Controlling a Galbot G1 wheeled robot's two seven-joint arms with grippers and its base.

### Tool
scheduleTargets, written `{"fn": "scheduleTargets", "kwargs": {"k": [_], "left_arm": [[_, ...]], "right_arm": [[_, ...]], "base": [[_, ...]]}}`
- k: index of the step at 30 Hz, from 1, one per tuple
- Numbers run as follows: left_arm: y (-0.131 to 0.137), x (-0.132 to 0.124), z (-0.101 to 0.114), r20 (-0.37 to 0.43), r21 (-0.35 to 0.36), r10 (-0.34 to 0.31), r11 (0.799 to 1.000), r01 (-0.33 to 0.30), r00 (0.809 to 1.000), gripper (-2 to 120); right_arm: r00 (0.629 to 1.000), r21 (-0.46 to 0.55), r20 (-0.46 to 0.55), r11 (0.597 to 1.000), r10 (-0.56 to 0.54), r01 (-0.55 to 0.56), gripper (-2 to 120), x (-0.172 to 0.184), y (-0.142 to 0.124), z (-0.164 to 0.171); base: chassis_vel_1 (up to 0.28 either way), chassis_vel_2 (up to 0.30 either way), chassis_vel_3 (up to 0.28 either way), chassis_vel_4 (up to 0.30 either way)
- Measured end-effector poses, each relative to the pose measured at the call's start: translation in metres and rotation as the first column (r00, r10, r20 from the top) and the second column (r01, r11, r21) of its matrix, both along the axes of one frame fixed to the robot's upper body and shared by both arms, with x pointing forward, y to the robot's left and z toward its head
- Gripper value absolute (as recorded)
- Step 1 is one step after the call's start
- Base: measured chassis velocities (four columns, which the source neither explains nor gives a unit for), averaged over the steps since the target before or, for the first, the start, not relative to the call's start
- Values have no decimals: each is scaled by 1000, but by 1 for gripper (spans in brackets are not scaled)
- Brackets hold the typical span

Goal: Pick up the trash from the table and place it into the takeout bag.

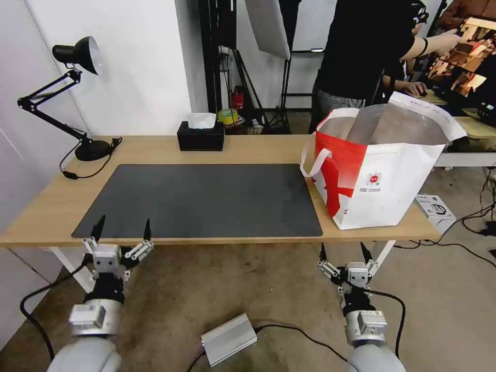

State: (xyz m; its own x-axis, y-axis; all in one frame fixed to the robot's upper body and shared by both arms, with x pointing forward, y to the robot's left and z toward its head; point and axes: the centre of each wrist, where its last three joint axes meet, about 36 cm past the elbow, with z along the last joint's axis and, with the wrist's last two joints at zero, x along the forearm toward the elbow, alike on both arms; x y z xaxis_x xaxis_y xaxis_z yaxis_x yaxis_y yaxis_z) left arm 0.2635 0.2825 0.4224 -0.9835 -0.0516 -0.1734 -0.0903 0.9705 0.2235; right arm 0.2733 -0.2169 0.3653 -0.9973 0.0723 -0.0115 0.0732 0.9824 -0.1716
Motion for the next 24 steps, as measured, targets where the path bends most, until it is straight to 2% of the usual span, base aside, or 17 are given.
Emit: {"fn": "scheduleTargets", "kwargs": {"k": [24], "left_arm": [[-18,-39,-37,-13,-36,19,999,-20,1000,100]], "right_arm": [[1000,-2,-1,1000,3,-3,100,-3,1,2]], "base": [[0,0,0,0]]}}
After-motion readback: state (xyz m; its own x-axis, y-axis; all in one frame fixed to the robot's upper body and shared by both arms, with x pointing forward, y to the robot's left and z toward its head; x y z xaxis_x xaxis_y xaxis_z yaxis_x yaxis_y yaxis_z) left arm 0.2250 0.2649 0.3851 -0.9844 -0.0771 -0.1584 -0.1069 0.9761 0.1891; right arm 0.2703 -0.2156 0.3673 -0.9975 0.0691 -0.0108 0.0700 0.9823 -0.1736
